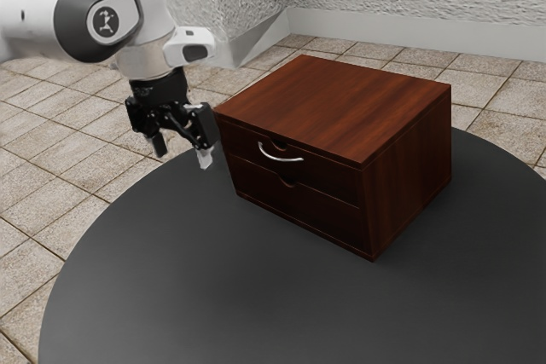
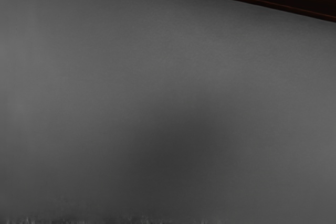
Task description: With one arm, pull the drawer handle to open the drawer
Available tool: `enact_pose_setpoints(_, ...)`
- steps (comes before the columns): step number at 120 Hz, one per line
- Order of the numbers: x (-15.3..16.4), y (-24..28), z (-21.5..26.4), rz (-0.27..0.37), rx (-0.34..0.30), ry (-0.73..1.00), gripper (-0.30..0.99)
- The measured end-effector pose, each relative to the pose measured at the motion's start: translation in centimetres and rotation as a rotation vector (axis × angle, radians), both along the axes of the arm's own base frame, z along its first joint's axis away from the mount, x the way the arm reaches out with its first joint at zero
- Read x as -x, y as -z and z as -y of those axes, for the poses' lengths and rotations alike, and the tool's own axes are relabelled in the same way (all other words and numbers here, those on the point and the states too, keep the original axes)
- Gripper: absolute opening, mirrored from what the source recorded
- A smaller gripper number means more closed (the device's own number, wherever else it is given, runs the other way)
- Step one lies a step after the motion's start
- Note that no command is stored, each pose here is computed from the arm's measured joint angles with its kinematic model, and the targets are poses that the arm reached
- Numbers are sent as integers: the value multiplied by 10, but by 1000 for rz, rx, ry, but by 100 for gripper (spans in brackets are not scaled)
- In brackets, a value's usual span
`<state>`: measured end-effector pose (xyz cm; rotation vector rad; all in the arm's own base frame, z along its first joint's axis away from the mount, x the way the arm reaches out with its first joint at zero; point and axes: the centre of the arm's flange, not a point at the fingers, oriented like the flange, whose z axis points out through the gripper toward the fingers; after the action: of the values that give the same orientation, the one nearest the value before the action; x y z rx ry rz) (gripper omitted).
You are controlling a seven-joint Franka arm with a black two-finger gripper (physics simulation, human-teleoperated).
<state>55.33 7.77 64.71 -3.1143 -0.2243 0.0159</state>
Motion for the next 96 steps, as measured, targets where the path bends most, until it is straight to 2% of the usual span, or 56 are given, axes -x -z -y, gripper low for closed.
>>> enact_pose_setpoints(16, 9, 1, -44, -9, 1, -80, 69)
enact_pose_setpoints(31, 11, 1, -48, -14, 2, -89, 69)
enact_pose_setpoints(37, 11, -6, -41, -3, 1, -77, 69)
enact_pose_setpoints(46, 16, -56, -24, 81, -13, -49, 69)
enact_pose_setpoints(52, 19, -73, -10, 103, -13, -33, 69)
enact_pose_setpoints(70, 19, -80, 32, 99, -1, -93, 69)
enact_pose_setpoints(96, 18, -80, 82, 91, 57, -356, 69)
